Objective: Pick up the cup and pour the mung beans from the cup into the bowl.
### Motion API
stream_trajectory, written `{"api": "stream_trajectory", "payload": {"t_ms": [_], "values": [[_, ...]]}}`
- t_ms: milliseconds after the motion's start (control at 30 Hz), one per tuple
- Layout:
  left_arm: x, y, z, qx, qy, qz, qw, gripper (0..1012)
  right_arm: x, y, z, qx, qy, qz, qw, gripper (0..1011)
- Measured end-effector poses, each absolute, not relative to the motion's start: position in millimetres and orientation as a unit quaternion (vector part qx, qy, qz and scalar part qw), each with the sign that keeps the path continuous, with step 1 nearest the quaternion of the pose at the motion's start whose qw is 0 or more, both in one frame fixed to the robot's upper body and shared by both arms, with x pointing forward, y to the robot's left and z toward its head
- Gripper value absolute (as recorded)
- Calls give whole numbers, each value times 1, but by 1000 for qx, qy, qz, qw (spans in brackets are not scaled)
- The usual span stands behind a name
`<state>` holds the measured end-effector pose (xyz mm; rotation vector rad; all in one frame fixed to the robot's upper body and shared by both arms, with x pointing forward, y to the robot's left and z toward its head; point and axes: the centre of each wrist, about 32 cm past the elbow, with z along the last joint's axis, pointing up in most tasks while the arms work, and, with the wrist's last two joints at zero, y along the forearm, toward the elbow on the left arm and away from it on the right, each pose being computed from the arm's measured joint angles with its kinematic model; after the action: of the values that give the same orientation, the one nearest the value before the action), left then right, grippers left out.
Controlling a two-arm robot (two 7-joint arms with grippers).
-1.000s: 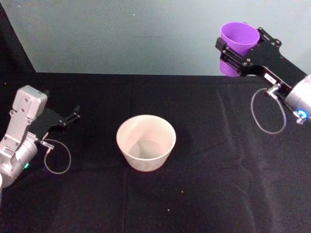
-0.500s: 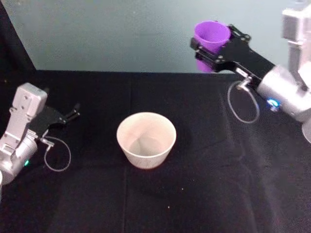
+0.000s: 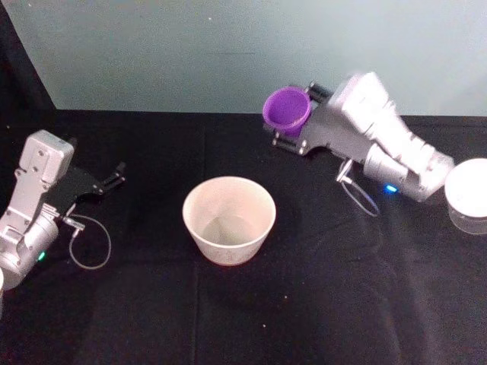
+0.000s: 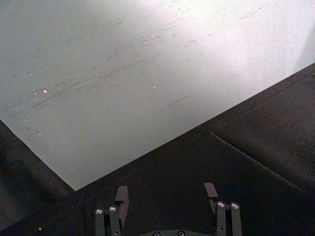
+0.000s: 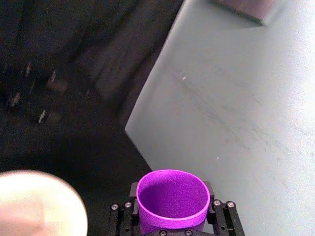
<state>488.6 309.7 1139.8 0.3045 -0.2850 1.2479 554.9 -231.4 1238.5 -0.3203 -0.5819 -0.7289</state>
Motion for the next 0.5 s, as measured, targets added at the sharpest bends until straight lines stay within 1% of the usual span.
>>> {"api": "stream_trajectory", "payload": {"t_ms": [100,233,500], "values": [[489,310,1140,141,-132,580,791,1000,554,-226,1237,-185,-313,-338,868,746],[489,310,1140,141,-132,580,791,1000,552,-215,1235,-233,-367,-323,841,746],[489,310,1140,141,-132,580,791,1000,550,-201,1231,-284,-428,-302,803,746]]}}
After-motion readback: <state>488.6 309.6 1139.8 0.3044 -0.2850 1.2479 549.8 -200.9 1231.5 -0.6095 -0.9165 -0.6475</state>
